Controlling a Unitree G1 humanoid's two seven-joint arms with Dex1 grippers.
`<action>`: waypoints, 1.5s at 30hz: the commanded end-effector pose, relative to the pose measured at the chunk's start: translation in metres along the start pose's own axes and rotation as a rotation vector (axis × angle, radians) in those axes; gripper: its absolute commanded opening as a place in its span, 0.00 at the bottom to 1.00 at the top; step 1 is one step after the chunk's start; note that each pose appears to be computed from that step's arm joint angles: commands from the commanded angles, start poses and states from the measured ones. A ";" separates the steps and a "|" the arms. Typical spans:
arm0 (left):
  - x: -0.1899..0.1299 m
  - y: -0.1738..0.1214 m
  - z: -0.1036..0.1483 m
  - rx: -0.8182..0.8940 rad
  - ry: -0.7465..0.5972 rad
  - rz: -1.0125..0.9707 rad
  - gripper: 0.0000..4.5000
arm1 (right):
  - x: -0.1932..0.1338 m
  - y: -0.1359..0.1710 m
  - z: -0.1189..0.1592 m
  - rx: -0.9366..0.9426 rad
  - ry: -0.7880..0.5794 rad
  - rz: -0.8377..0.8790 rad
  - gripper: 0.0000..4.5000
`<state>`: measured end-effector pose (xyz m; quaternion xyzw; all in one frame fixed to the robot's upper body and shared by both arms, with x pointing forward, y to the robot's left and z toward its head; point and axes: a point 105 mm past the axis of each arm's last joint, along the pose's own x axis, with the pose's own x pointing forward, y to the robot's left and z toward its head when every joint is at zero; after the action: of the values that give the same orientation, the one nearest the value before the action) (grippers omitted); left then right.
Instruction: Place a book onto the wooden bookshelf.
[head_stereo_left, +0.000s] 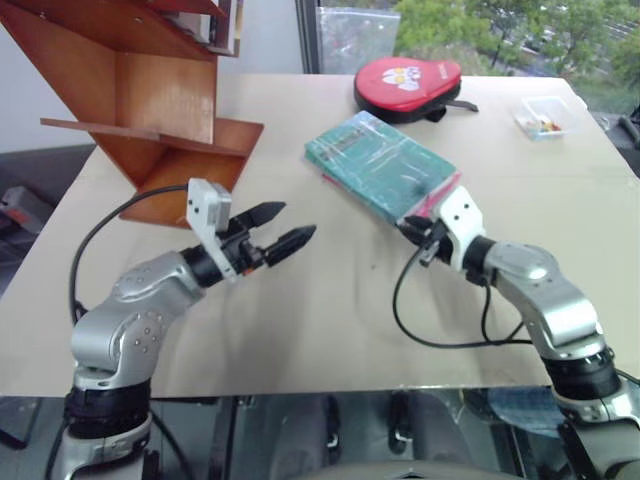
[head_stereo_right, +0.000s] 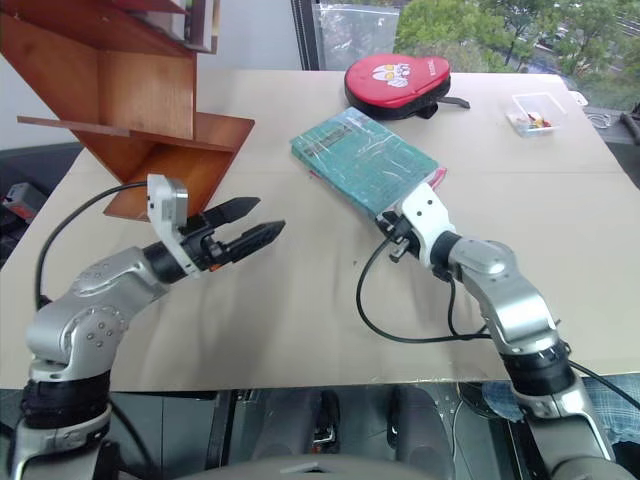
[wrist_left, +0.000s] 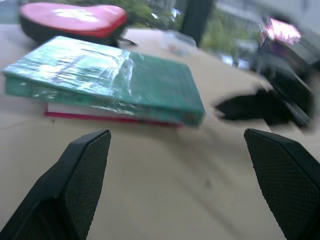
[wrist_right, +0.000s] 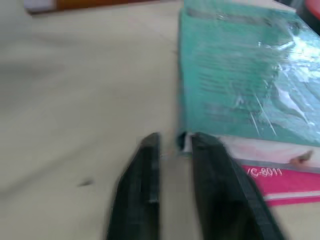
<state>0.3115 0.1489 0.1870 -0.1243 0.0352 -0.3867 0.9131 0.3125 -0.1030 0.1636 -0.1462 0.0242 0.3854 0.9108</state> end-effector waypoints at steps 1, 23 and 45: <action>0.018 0.004 -0.003 -0.239 0.023 0.032 1.00 | -0.036 0.002 0.029 -0.061 -0.082 -0.027 0.62; 0.152 0.038 -0.022 -1.027 -0.067 0.125 0.74 | -0.071 0.013 0.060 -0.147 -0.152 -0.186 1.00; 0.095 0.022 -0.011 -1.008 -0.049 0.016 0.09 | -0.070 0.006 0.058 -0.137 -0.161 -0.168 1.00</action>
<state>0.3939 0.0938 0.1606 -0.5719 0.2188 -0.2967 0.7328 0.2572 -0.1286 0.2199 -0.1700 -0.0665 0.3217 0.9291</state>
